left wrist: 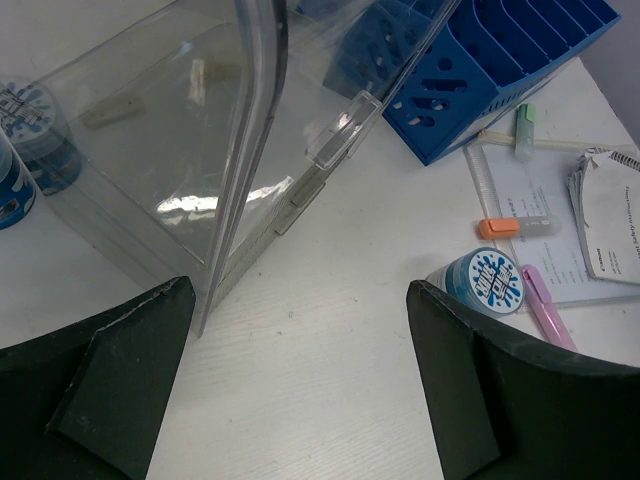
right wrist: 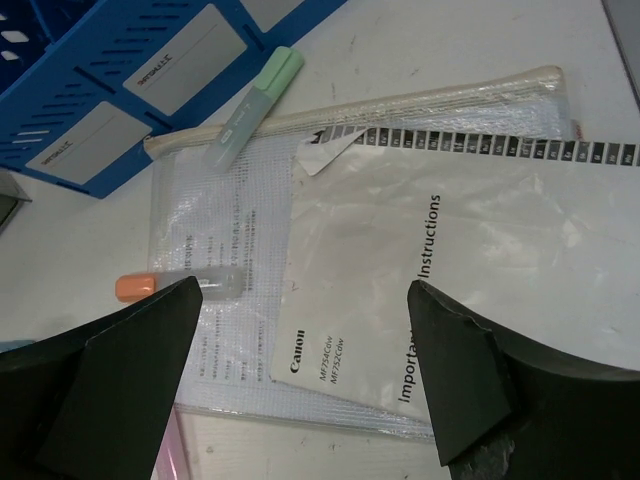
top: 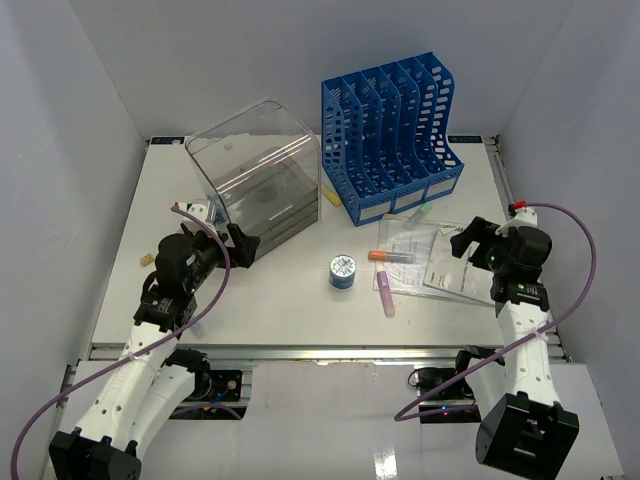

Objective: Organize the desk

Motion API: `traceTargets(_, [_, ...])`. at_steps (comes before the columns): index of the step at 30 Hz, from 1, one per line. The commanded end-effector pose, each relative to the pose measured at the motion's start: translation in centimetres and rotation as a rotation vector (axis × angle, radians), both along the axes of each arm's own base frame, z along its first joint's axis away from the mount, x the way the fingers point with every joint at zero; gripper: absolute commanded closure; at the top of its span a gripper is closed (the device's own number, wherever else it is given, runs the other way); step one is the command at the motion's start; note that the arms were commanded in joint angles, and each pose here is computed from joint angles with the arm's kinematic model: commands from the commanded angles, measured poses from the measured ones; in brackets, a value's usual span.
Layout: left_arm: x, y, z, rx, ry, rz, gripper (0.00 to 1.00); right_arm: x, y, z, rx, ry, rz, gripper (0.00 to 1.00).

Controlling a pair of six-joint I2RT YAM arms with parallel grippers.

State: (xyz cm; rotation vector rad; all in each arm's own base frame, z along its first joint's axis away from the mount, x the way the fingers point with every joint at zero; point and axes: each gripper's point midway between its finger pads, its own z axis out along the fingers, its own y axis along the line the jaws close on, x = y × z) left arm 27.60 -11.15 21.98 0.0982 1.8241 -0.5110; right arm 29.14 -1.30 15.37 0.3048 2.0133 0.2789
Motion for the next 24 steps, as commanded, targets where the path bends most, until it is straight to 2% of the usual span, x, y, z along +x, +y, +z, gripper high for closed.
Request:
traceTargets(1, [-0.2, -0.5, 1.4, -0.007, -0.048, -0.028, 0.02, 0.3, 4.2, 1.9, -0.037, -0.137, 0.340, 0.10])
traceTargets(4, [-0.3, -0.8, 1.4, -0.007, -0.048, -0.039, 0.02, -2.5, 10.5, 1.9, 0.003, -0.217, 0.777, 0.10])
traceTargets(5, [-0.3, -0.9, 1.4, -0.006, -0.047, -0.044, 0.02, -3.1, 12.0, 2.1, 0.001, -0.218, 0.872, 0.10])
traceTargets(9, [-0.5, -1.3, 1.5, -0.013, -0.050, -0.068, 0.02, -3.2, 16.8, 1.2, -0.106, -0.125, 1.093, 0.10])
traceTargets(18, [-1.0, -2.1, 1.7, -0.027, -0.074, -0.118, 0.02, -1.4, 25.3, 1.6, -0.202, -0.023, 1.381, 0.10])
traceTargets(20, [-1.0, -2.2, 1.7, -0.026, -0.074, -0.121, 0.02, -1.2, 27.2, 2.7, -0.156, -0.086, 1.448, 0.10])
traceTargets(24, [-0.9, -2.1, 1.5, -0.024, -0.070, -0.115, 0.02, 0.6, 30.4, 5.6, 0.079, -0.151, 1.359, 0.09])
